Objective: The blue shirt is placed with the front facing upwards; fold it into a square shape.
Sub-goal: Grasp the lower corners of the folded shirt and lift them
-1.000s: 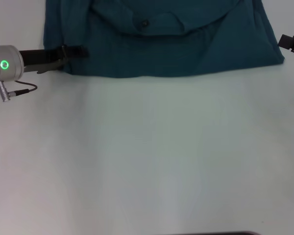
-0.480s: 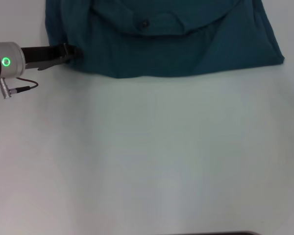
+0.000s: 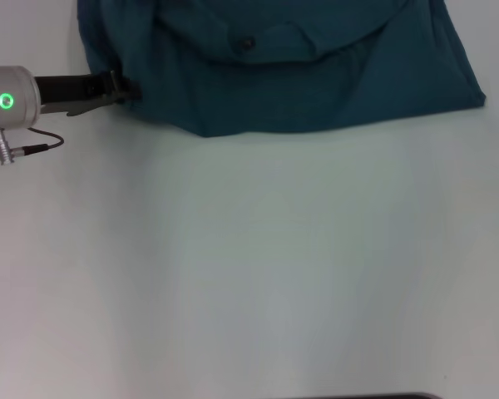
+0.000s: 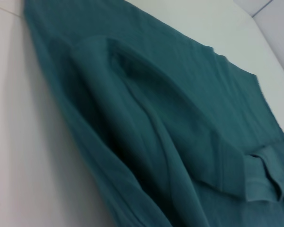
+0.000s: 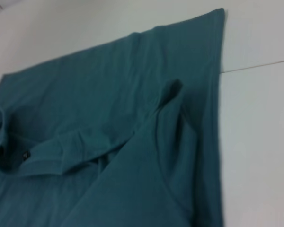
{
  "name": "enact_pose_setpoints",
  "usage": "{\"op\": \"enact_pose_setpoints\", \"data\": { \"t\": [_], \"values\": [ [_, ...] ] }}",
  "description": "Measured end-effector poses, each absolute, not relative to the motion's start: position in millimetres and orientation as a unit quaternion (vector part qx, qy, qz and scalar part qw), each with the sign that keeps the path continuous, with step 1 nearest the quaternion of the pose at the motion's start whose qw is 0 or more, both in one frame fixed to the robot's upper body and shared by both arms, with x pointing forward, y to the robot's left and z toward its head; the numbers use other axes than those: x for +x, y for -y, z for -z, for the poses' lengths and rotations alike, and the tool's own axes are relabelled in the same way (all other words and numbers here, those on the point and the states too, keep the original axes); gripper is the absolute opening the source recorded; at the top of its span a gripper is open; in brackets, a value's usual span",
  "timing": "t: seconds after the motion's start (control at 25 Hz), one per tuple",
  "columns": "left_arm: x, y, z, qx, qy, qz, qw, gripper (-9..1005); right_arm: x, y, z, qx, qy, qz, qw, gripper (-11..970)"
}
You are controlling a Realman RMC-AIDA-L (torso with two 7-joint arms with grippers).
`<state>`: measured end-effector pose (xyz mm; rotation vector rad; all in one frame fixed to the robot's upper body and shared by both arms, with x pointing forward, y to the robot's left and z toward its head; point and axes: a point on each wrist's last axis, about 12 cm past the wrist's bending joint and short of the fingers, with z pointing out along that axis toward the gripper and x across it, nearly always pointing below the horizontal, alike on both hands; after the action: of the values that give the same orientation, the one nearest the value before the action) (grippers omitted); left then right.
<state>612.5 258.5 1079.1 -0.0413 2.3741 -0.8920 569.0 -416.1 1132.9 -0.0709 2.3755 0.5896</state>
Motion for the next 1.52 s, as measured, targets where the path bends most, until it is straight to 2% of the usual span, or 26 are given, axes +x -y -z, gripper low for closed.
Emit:
{"op": "enact_pose_setpoints", "data": {
  "t": [0.24, 0.44, 0.76, 1.52],
  "values": [
    [608.4, -258.6, -1089.1, 0.008, -0.889, 0.356, 0.289, 21, 598.1, 381.7, -1136.9, -0.059, -0.923, -0.224, 0.308, 858],
    [606.6, -262.8, -1092.7, 0.01, -0.888, 0.357, 0.291, 20, 608.7, 369.0, -1133.1, -0.054, -0.923, -0.227, 0.305, 858],
    [604.8, -267.5, -1091.6, 0.003, -0.888, 0.355, 0.292, 21, 610.4, 367.5, -1108.5, -0.011, -0.931, -0.211, 0.297, 857],
    [600.2, -268.9, -1086.9, -0.003, -0.889, 0.356, 0.288, 20, 621.0, 346.6, -1084.0, 0.004, -0.934, -0.188, 0.302, 857]
  ]
}}
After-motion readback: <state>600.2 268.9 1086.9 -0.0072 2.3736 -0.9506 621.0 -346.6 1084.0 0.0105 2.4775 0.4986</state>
